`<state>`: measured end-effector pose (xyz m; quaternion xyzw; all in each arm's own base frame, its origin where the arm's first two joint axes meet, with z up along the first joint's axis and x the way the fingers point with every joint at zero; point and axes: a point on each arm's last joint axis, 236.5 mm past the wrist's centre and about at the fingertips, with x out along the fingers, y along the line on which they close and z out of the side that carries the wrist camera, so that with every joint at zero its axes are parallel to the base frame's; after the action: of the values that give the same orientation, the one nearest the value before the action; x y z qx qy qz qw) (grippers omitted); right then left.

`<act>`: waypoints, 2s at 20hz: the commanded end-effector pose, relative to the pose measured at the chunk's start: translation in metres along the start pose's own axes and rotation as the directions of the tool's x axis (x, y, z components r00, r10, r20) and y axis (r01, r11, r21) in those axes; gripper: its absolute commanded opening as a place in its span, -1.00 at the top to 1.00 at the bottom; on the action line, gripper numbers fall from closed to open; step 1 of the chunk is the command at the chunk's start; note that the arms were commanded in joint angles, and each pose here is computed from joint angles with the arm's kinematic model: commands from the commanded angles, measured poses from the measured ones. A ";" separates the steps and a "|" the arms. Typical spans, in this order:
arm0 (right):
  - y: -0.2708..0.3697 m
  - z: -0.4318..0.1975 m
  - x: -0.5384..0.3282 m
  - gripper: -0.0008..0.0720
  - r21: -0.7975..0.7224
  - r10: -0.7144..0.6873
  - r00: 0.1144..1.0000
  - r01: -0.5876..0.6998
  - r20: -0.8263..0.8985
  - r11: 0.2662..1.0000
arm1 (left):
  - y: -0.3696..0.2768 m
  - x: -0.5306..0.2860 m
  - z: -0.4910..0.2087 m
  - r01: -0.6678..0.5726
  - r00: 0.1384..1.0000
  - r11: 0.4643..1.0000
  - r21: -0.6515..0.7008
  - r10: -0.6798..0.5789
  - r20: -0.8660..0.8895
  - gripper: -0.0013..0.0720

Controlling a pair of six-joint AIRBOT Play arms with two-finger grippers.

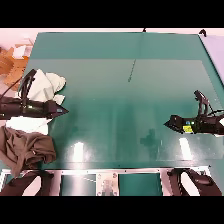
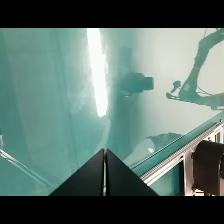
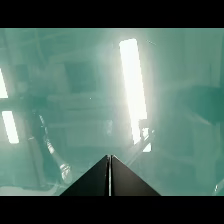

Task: Fold the shirts.

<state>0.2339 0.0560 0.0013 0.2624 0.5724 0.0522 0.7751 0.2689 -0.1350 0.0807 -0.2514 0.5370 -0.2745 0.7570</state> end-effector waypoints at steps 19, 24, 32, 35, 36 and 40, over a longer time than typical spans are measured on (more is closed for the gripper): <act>0.000 0.013 0.000 0.86 0.004 0.001 0.998 -0.001 0.055 1.000 | 0.144 -0.087 0.158 -0.498 0.665 0.859 -0.117 0.465 0.584 -0.53; -0.001 0.031 -0.001 0.69 0.003 -0.002 0.991 0.002 0.134 1.000 | 0.249 -0.040 0.176 -0.633 0.707 0.773 -0.035 0.596 0.380 -1.00; -0.003 0.035 0.000 0.43 0.008 -0.005 0.990 0.004 0.142 1.000 | 0.290 0.008 0.143 -0.613 0.787 0.787 0.066 0.602 0.133 0.25; -0.003 0.037 0.000 0.44 0.009 -0.005 0.989 0.004 0.149 1.000 | 0.282 0.011 0.138 -0.587 0.807 0.808 0.041 0.582 0.099 0.91; -0.003 0.039 0.000 0.44 0.009 -0.005 0.988 0.004 0.156 1.000 | 0.272 0.010 0.145 -0.578 0.814 0.814 0.051 0.572 0.104 0.91; -0.004 0.042 -0.003 0.44 0.016 -0.008 0.986 0.005 0.165 1.000 | 0.139 0.019 0.201 -0.452 0.892 0.854 0.258 0.424 0.159 0.91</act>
<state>0.2685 0.0395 0.0086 0.2679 0.5114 0.0265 0.8161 0.4768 0.0346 -0.0207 -0.0336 0.5107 -0.0808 0.8553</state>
